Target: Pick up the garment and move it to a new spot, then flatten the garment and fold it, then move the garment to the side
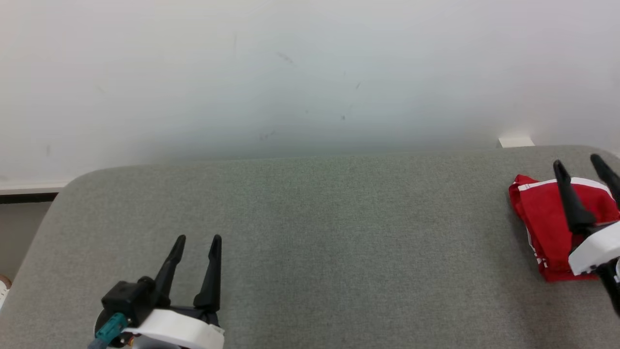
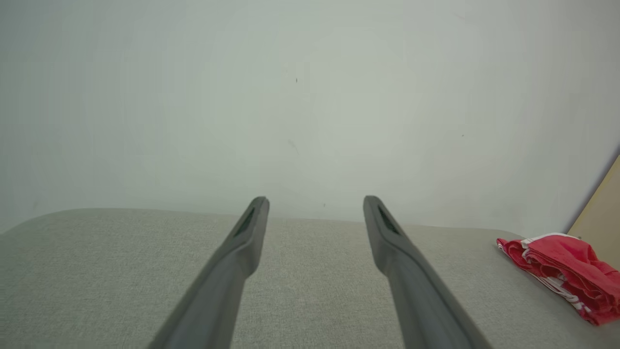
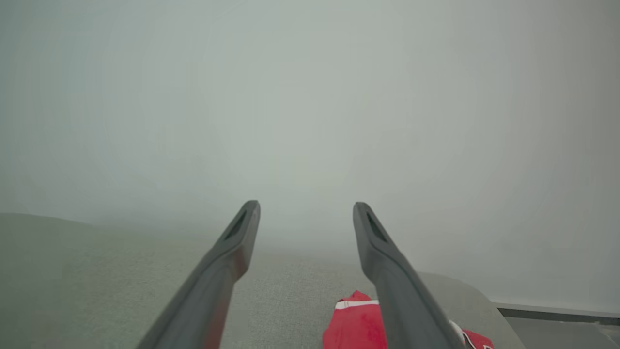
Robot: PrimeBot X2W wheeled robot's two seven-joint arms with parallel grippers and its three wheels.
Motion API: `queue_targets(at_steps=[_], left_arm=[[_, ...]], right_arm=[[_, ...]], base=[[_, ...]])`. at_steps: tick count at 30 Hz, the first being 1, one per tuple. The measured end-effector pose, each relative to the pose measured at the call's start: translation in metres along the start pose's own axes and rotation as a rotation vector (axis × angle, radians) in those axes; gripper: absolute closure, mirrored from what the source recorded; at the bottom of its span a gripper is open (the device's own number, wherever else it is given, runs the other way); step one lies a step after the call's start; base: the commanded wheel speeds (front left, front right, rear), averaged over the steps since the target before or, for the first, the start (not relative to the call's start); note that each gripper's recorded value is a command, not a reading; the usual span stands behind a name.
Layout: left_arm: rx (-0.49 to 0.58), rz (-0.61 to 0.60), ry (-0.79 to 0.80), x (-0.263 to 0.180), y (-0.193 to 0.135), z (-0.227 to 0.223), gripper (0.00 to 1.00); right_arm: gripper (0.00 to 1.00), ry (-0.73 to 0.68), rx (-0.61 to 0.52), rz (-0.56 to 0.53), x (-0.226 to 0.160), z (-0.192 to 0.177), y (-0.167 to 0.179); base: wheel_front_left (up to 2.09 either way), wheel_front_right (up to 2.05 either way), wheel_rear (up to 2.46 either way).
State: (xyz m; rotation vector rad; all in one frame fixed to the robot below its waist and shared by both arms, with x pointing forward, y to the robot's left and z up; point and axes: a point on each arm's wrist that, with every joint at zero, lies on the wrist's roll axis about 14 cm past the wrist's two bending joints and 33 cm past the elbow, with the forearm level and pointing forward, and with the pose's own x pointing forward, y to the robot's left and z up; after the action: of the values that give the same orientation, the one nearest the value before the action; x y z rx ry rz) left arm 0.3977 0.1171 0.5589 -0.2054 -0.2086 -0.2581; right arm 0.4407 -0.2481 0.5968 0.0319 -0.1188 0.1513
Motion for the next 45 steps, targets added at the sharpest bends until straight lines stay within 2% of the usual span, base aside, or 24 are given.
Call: queue_targets(at_steps=[5, 10, 16, 38, 39, 45], left_arm=[[-0.01, 0.039, 0.019, -0.009, 0.008, -0.007, 0.0], [0.005, 0.056, 0.04, -0.017, 0.011, -0.014, 0.0], [0.007, 0.062, 0.058, -0.023, 0.013, -0.02, 0.0], [0.008, 0.054, 0.095, -0.029, 0.009, -0.031, 0.0], [0.008, 0.054, 0.099, -0.029, 0.009, -0.033, 1.0], [-0.024, 0.08, 0.172, -0.043, 0.012, -0.054, 1.0]], right_arm=[[0.0, -0.062, 0.074, -0.046, -0.025, -0.012, 0.01], [0.0, -0.067, 0.15, -0.106, -0.056, -0.039, 0.026], [0.0, -0.055, 0.253, -0.139, -0.075, -0.056, 0.047], [0.0, -0.052, 0.281, -0.112, -0.077, -0.055, 0.067], [1.0, -0.048, 0.283, -0.112, -0.078, -0.057, 0.067], [1.0, 0.026, 0.329, -0.13, -0.087, -0.081, 0.072]], base=[[0.0, 0.0, 0.0], [0.0, 0.0, 0.0], [0.0, 0.0, 0.0], [0.0, 0.0, 0.0], [0.0, 0.0, 0.0], [0.0, 0.0, 0.0]])
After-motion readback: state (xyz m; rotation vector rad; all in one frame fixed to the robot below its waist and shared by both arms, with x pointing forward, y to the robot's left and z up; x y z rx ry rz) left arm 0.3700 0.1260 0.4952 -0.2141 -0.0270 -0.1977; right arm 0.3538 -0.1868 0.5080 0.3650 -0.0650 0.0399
